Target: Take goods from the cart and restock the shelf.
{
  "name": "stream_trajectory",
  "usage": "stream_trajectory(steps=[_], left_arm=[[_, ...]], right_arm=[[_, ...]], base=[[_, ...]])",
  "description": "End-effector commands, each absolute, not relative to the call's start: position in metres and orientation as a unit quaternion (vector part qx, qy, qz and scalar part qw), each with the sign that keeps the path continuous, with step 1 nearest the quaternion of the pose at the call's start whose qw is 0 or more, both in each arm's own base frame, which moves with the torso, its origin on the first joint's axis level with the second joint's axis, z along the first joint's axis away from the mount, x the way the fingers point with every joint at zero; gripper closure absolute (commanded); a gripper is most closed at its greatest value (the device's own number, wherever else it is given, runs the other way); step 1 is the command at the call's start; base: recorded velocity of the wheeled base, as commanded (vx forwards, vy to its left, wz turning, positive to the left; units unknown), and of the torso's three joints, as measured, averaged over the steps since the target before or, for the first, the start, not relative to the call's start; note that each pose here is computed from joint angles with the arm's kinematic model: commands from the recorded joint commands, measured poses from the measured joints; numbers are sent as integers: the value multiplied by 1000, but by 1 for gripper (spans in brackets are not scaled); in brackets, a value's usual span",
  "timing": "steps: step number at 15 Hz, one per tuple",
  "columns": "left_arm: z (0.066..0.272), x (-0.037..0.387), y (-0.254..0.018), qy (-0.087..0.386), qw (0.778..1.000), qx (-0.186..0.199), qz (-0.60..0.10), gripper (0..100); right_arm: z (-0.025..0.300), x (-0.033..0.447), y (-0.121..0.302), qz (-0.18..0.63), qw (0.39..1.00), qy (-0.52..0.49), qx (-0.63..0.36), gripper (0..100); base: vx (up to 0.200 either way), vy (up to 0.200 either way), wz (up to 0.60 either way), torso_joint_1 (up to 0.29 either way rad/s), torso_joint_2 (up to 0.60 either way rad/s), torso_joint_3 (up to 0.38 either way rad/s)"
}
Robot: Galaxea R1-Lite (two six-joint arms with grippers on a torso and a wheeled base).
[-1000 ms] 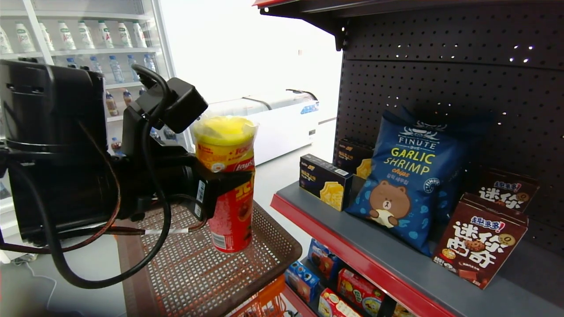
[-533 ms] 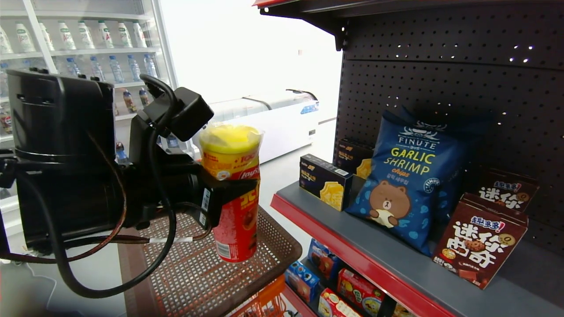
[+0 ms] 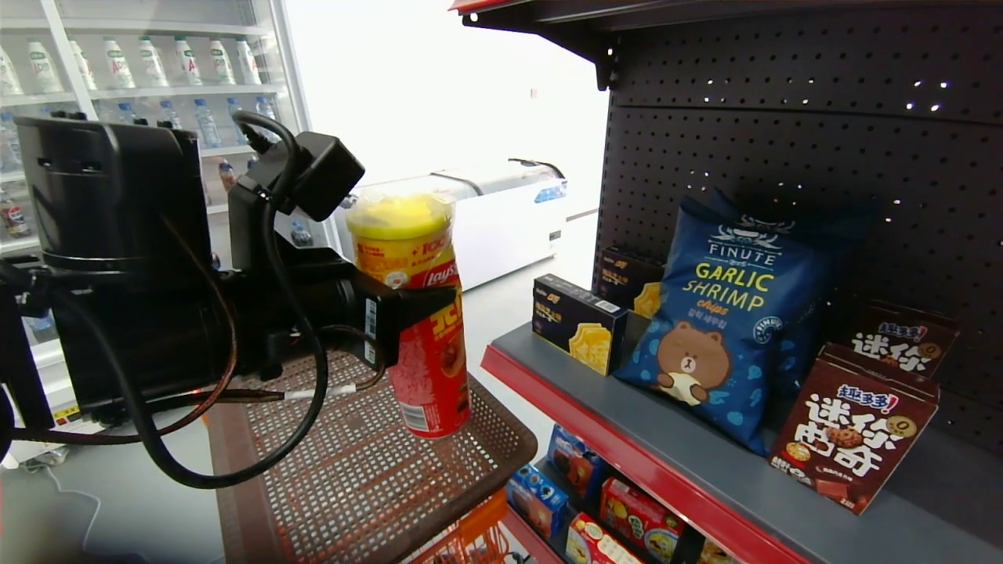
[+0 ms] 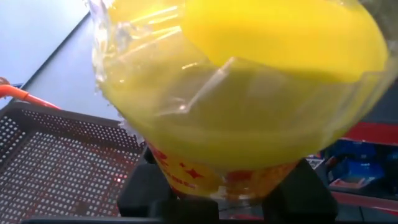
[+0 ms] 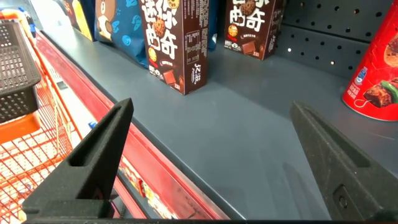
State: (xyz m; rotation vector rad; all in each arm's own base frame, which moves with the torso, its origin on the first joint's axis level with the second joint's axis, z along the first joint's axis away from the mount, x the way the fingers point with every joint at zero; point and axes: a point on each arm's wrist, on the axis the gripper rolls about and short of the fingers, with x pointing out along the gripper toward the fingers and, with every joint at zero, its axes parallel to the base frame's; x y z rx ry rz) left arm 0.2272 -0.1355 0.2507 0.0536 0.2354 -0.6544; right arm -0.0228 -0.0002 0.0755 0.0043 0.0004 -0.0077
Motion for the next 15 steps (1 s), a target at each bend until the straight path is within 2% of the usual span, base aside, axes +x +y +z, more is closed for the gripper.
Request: stream_trajectory(steps=[1,8,12,15], left_arm=[[249,228,-137,120,939,21,-321,100],[252,216,-150,119,929,6,-350,100],[247,204,-160,129,918,13,-376,100],[248,194,-157,127,915,13,-383,100]], right_arm=[[75,-23,0,-4,1000,0,2,0],[75,-23,0,-4,1000,0,2,0],[75,-23,0,-4,1000,0,2,0],[75,-23,0,-4,1000,0,2,0]], base=[[0,0,0,0,0,0],[0,0,0,0,0,0],[0,0,0,0,0,0],[0,0,0,0,0,0]])
